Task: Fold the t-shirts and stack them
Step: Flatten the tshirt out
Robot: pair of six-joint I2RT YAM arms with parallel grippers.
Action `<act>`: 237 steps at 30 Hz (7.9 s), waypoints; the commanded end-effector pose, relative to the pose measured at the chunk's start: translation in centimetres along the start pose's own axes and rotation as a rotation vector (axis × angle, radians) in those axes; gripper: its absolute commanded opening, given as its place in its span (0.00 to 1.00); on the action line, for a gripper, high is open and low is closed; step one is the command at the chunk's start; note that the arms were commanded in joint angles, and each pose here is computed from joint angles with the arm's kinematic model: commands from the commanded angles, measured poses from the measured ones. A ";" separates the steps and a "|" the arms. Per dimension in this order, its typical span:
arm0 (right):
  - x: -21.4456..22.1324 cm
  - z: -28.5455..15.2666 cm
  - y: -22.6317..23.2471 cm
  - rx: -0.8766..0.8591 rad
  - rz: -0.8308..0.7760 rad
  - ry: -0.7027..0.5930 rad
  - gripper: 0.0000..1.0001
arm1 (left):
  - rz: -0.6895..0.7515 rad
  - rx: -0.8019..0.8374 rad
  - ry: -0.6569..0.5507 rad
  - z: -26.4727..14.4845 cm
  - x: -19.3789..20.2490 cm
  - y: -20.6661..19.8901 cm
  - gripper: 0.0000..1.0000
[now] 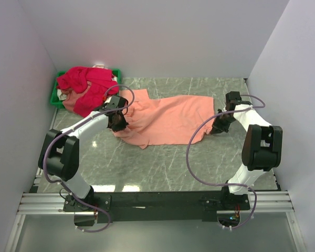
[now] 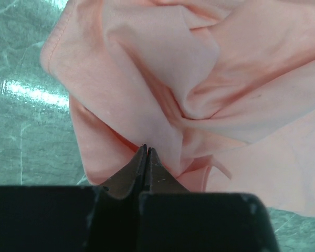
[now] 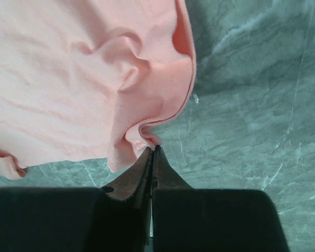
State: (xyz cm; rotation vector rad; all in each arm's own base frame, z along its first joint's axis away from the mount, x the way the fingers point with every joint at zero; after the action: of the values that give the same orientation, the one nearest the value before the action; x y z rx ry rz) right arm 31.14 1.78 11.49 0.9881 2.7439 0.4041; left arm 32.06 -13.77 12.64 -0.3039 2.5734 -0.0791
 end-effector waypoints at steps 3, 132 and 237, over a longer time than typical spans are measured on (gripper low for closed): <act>-2.0 -3.8 2.4 -0.074 -0.030 -0.080 0.00 | -0.023 0.086 -0.192 -4.7 -5.4 -1.4 0.01; -11.1 -12.9 0.3 0.071 0.093 -0.846 0.89 | 0.115 0.488 -0.549 -3.7 -20.3 -10.8 0.99; -6.2 2.7 2.8 0.034 -0.021 -0.132 0.84 | -0.104 0.341 -0.032 5.5 -5.7 3.8 0.73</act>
State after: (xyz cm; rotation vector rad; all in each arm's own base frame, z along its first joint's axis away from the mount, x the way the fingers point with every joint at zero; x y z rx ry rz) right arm 37.72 0.64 8.86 0.9701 2.7072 0.2787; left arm 37.56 -8.67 9.66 -0.3252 2.4955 -0.5496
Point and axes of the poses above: each gripper's point midway between its finger pads, its own z axis out along the fingers, its own y axis along the line the jaws close on, x = y × z, the point moved 6 cm from there along -z, back along the fingers, and after that the axes turned 12 degrees about z, right-handed, at the moved point
